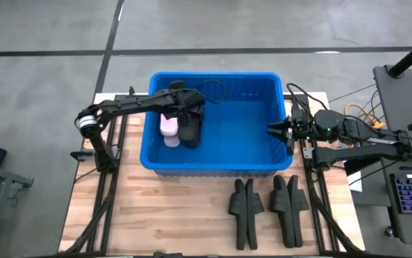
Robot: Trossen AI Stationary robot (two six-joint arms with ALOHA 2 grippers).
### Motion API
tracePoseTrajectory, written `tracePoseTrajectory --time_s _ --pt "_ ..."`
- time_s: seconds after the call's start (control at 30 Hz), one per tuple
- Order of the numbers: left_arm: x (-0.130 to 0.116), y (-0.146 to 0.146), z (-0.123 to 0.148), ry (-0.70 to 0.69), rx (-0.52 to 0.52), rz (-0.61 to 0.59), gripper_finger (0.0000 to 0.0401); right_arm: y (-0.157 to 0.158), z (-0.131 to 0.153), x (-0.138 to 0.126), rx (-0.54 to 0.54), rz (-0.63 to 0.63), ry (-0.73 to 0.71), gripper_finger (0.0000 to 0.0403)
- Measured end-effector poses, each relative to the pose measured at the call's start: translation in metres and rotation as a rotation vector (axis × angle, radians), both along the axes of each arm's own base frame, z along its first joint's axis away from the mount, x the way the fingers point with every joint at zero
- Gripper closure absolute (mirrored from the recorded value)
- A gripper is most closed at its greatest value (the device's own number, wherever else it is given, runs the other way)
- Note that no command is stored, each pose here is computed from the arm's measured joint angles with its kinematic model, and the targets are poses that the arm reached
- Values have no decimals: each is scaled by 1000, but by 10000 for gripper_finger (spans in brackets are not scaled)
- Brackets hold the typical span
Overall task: Pick and place slides into bin
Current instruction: Put the black slipper into the blue bin
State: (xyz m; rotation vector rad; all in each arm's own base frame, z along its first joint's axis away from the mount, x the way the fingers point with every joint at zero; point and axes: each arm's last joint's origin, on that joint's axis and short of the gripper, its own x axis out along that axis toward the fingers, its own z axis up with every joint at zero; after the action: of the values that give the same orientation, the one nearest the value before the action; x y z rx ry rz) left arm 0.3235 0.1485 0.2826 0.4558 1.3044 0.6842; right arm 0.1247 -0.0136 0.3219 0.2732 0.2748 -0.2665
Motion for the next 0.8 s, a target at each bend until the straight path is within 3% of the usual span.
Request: tracePoseTrajectory --time_s 0.2,0.47,0.67,0.8 --pt "1 1 0 -36 2 13 15 0 0 0 0 0 1 291" --pt "0 -13 8 -102 -133 -47 15 0 0 0 49 -16 -9 291" --pt "-7 -40 48 -241 -163 -160 15 0 0 0 49 -16 -9 291" --pt "-13 -69 82 -469 -349 -320 15 0 0 0 48 -16 -9 291"
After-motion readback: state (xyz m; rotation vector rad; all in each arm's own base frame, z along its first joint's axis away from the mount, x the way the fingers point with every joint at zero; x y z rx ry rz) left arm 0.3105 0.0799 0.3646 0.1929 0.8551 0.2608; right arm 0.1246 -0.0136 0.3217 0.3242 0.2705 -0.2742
